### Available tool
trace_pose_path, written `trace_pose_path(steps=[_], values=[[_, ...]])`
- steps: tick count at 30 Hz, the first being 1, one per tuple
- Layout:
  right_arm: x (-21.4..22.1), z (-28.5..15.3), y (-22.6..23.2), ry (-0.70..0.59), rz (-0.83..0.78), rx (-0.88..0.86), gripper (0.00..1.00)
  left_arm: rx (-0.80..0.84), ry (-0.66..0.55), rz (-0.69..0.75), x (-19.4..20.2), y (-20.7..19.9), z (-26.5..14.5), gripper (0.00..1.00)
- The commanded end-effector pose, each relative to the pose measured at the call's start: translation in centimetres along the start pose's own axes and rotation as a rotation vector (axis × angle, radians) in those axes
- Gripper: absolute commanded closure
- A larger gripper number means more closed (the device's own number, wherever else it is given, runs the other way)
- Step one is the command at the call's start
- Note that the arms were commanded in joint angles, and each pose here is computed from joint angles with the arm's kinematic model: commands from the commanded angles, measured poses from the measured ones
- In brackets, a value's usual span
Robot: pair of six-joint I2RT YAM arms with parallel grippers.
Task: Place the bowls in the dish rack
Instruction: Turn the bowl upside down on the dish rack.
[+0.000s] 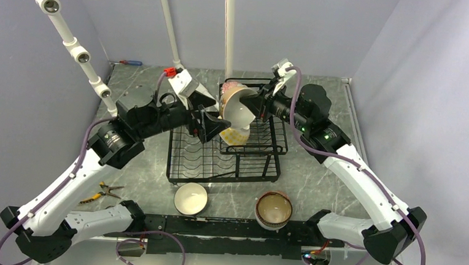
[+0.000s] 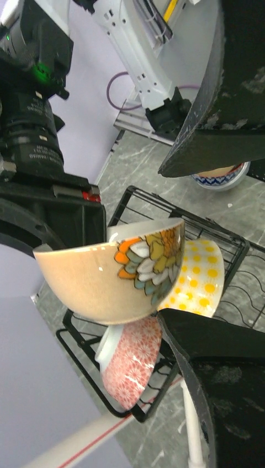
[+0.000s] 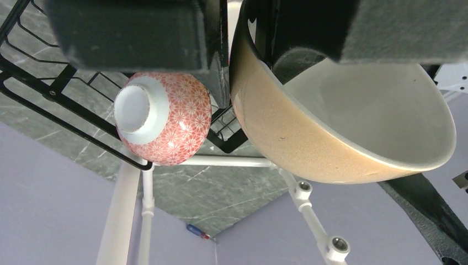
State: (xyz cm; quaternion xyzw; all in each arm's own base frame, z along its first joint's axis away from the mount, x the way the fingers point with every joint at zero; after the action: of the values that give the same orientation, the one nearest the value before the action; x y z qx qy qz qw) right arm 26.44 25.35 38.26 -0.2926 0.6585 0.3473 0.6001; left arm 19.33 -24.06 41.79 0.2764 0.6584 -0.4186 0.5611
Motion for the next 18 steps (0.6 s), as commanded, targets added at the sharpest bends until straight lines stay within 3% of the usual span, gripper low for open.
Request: trace_pose_path(steps=[1, 9, 18], values=[[-6.1, -1.1, 1.2, -0.248, -0.083, -0.046, 1.00, 0.106, -0.039, -0.032, -1.4, -1.7, 0.6, 0.06], [-6.2, -1.0, 1.6, -0.257, -0.072, -0.074, 1.00, -0.071, -0.002, -0.132, -1.5, 1.0, 2.8, 0.08], [-6.4, -0.9, 2.2, -0.260, -0.061, -0.119, 1.00, 0.068, -0.030, -0.092, -2.7, -0.8, 3.5, 0.22]])
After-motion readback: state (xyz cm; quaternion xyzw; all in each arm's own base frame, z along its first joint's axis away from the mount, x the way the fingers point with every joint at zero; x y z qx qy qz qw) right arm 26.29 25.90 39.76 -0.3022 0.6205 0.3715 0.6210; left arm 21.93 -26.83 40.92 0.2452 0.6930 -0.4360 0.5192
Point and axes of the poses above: each gripper's point midway between its finger pads, its own z axis out along the fingers, its own y axis along the line the jaws close on, x = y × z, the point moved 3 cm from there along -z, back along the fingers, and after that the axes turned 4 degrees about -z, right-handed, at the moved point
